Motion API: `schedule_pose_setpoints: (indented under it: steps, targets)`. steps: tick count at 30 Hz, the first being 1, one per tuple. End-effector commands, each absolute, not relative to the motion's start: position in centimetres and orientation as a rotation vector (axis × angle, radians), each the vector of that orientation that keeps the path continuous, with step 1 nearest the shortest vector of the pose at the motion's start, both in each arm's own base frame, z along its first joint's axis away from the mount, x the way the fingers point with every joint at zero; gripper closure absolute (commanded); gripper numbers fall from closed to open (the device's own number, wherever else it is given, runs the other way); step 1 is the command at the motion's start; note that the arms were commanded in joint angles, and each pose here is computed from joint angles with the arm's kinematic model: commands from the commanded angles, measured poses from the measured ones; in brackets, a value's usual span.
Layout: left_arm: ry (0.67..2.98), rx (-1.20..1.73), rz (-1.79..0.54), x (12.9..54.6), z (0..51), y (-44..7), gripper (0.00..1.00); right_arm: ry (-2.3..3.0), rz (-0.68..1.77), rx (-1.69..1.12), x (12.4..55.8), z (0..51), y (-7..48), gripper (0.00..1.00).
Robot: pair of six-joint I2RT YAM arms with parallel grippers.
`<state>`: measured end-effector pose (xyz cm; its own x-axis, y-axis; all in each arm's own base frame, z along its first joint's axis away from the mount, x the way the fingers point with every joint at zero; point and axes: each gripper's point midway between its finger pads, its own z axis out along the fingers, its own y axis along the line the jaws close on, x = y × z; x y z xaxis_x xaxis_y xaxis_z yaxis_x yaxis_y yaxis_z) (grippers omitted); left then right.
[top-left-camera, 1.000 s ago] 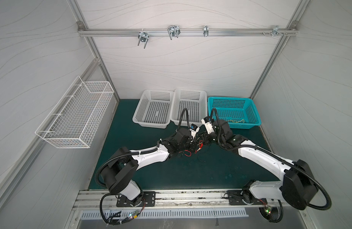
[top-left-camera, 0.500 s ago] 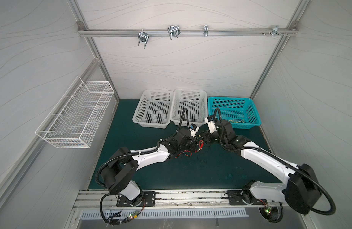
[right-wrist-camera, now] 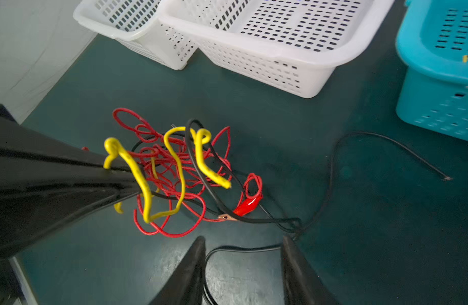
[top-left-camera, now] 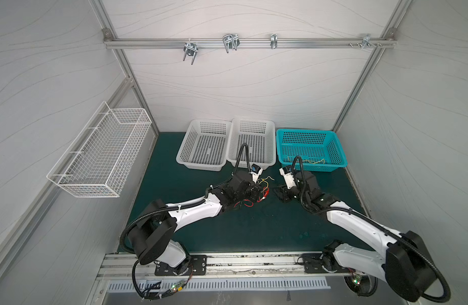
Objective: Untangle the cables
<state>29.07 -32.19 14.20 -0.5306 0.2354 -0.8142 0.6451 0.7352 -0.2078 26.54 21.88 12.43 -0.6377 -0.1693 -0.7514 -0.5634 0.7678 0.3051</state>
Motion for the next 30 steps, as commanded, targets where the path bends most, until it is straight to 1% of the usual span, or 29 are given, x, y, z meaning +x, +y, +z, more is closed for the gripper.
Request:
schedule_pose_setpoints:
  steps: [1, 4, 6, 7, 8, 11, 12, 13, 15, 21, 30]
  targets:
    - [2.042, 0.663, -0.67, 29.5, 16.7, -32.9, 1.0, 2.124, 0.799, -0.551, 27.7, 13.8, 24.1, 0.53]
    - [2.035, 0.662, -0.678, 29.5, 17.0, -32.9, 1.0, 2.144, 0.821, -0.55, 28.4, 13.1, 25.0, 0.53]
    - [2.03, 0.658, -0.681, 29.5, 17.3, -32.9, 1.0, 2.157, 0.816, -0.54, 28.9, 12.8, 25.3, 0.57]
    - [2.026, 0.66, -0.683, 29.4, 17.4, -32.9, 1.0, 2.162, 0.817, -0.536, 29.2, 12.6, 25.5, 0.61]
    - [2.024, 0.659, -0.682, 29.5, 17.4, -32.9, 1.0, 2.164, 0.806, -0.521, 29.5, 12.6, 25.5, 0.67]
    - [2.025, 0.66, -0.669, 29.5, 17.4, -32.7, 1.0, 2.191, 0.73, -0.456, 30.6, 12.1, 24.7, 0.92]
    - [2.029, 0.659, -0.664, 29.6, 17.3, -32.6, 1.0, 2.196, 0.702, -0.436, 30.8, 12.0, 24.3, 0.97]
    - [2.032, 0.652, -0.66, 29.7, 17.2, -32.4, 1.0, 2.197, 0.673, -0.416, 31.1, 12.0, 23.8, 1.0]
    - [2.046, 0.628, -0.657, 30.1, 16.9, -31.9, 1.0, 2.202, 0.619, -0.388, 31.4, 11.9, 23.1, 1.0]
    - [2.066, 0.581, -0.656, 30.7, 16.5, -30.6, 1.0, 2.286, 0.344, -0.217, 32.1, 10.7, 18.5, 1.0]
    - [2.099, 0.504, -0.595, 31.4, 16.3, -28.1, 1.0, 2.384, 0.093, 0.064, 30.8, 8.4, 11.3, 1.0]
